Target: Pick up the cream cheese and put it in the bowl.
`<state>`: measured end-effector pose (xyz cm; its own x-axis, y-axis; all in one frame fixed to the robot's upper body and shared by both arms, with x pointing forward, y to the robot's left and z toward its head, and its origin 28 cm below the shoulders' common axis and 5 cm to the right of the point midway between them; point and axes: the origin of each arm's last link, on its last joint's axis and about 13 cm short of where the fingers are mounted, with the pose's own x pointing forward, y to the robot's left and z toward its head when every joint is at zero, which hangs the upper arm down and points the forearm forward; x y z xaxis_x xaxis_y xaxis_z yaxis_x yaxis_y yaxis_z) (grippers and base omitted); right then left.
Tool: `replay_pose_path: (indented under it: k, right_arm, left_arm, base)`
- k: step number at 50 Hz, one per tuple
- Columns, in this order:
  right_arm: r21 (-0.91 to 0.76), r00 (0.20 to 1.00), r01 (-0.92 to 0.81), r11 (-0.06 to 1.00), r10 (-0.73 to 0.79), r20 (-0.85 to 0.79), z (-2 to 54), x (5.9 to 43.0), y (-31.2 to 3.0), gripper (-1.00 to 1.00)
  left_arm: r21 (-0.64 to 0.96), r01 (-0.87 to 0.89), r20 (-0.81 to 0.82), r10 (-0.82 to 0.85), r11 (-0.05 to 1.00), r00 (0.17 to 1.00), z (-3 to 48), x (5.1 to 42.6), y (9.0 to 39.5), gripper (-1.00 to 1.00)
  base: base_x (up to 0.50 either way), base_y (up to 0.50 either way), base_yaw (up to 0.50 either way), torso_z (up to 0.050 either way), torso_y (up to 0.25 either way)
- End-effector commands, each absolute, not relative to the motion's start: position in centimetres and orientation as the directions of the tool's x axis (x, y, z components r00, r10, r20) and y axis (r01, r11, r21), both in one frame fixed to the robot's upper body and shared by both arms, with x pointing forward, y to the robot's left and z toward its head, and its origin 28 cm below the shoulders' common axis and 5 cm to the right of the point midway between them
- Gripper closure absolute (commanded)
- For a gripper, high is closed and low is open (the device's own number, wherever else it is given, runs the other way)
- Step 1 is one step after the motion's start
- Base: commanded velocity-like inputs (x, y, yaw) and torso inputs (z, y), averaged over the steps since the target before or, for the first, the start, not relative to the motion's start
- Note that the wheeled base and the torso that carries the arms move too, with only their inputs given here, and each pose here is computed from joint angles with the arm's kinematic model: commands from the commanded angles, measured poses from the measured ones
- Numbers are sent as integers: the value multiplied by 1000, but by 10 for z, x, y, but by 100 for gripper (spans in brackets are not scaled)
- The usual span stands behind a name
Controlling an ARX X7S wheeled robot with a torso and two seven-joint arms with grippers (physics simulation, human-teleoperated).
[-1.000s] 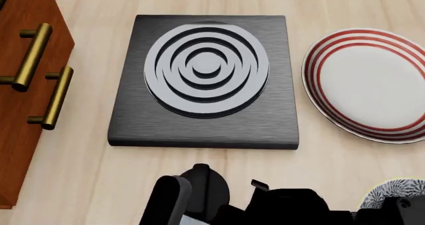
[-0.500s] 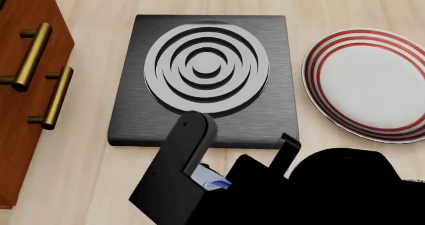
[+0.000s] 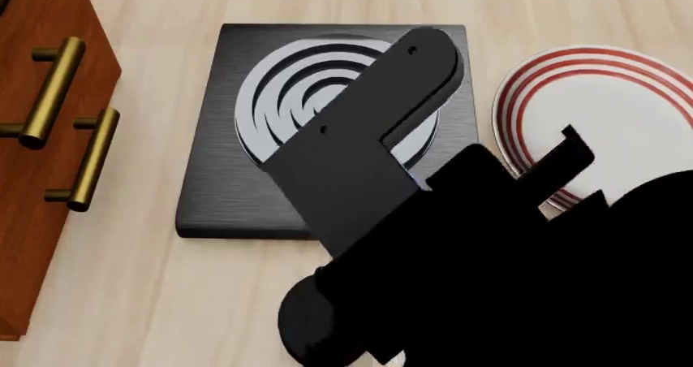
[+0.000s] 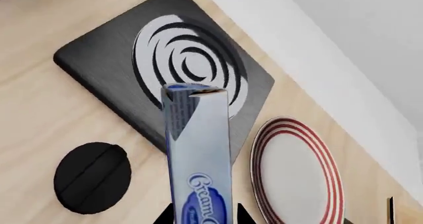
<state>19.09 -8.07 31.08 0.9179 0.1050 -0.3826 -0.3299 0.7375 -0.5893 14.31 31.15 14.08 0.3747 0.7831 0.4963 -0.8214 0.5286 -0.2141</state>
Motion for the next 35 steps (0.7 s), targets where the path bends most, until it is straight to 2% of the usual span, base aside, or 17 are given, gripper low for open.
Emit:
replay_pose_path:
  k: [1,5,14,16,18,22,35]
  right_arm:
    - [-518,961,-201,831,64,-269,330,189,-92,100]
    - [-474,969,-172,863,62,-239,335,185,-96,100]
    - [-222,990,-92,971,64,-129,347,183,-110,100]
    - [-238,997,-39,971,21,-79,351,183,-113,100]
    - [-198,993,-66,978,45,-110,351,181,-115,100]
    - [-106,1000,-15,994,13,-19,358,178,-121,100]
    - [15,1000,21,1000,-22,22,363,170,-134,100]
  left_arm:
    - [-205,-823,502,779,530,376,139,144,312,-100]
    - [-207,-822,500,779,531,378,140,144,312,-100]
    - [-210,-818,500,778,536,381,140,143,311,-100]
    - [-210,-818,501,777,536,380,140,143,311,-100]
    - [-208,-818,501,777,536,382,140,143,311,-100]
    - [-212,-819,500,779,534,379,141,143,311,-100]
    - [-207,-820,502,777,534,380,141,143,311,-100]
  base:
    - [0,0,0,0,0]
    - [0,0,0,0,0]
    - [0,0,0,0,0]
    - [0,0,0,0,0]
    - [0,0,0,0,0]
    - [0,0,0,0,0]
    - [0,0,0,0,0]
